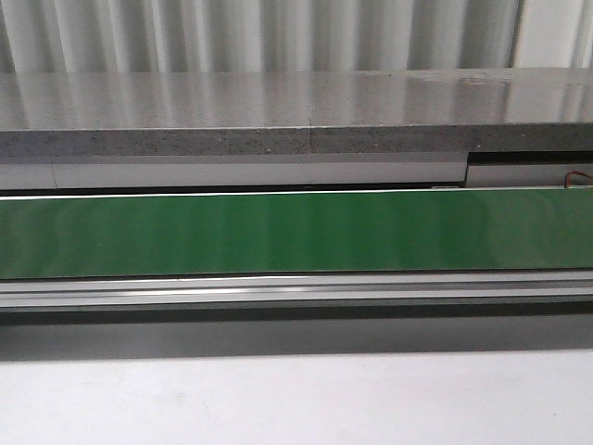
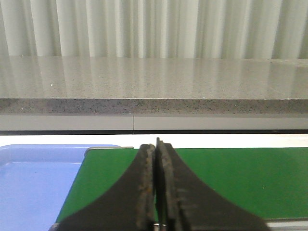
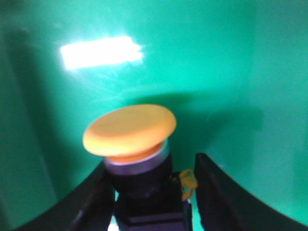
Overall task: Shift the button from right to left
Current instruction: 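Lift the button with the right gripper and carry it over the belt end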
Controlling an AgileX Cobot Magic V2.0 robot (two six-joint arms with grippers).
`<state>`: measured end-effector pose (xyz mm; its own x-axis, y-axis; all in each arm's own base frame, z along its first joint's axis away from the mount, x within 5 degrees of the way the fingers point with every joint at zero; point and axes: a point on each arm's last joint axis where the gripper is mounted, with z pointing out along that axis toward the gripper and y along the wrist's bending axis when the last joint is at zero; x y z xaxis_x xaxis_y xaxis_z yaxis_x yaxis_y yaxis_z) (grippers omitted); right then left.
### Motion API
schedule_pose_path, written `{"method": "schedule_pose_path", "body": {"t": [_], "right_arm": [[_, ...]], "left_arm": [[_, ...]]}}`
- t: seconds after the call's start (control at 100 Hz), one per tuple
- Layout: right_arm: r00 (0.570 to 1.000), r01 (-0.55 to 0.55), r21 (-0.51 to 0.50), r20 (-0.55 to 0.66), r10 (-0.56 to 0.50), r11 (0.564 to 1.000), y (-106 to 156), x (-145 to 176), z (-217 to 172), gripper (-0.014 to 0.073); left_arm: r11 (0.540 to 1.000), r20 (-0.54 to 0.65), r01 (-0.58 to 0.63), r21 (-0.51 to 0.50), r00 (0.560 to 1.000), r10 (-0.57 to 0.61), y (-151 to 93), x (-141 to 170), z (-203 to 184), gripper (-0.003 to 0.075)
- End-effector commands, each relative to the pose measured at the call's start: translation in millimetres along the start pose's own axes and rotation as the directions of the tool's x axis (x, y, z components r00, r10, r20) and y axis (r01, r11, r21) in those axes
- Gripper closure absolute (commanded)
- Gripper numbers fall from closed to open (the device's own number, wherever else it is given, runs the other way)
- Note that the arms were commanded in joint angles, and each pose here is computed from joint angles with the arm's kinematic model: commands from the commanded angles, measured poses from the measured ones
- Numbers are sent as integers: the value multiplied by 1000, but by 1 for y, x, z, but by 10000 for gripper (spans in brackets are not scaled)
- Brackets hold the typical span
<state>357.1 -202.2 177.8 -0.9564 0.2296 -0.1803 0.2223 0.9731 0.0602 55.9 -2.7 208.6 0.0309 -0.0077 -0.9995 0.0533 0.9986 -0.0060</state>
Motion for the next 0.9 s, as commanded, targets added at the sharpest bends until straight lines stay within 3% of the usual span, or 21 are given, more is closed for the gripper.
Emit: {"method": "schedule_pose_path", "body": {"t": [0.0,0.19,0.31,0.55,0.72,0.89], "right_arm": [[988,5,19,157,-8,1000,6,-12,-63,534],[951,-1,-53,310,17,999,25,-11,-131,534],[946,6,-115,323,31,993,37,-5,-147,534],[976,94,-184,210,-55,978,83,2,-117,534],[968,205,-153,176,-177,967,121,6,-96,534],[972,198,-103,148,-182,975,125,9,-90,534]], "left_arm": [[1000,88,14,16,996,-15,-1,-1,-2,740],[1000,88,14,16,996,-15,-1,-1,-2,740],[1000,88,14,16,996,-15,-1,-1,-2,740],[1000,88,14,16,996,-15,-1,-1,-2,740],[1000,88,14,16,996,-15,-1,-1,-2,740],[1000,88,14,16,996,-15,-1,-1,-2,740]]}}
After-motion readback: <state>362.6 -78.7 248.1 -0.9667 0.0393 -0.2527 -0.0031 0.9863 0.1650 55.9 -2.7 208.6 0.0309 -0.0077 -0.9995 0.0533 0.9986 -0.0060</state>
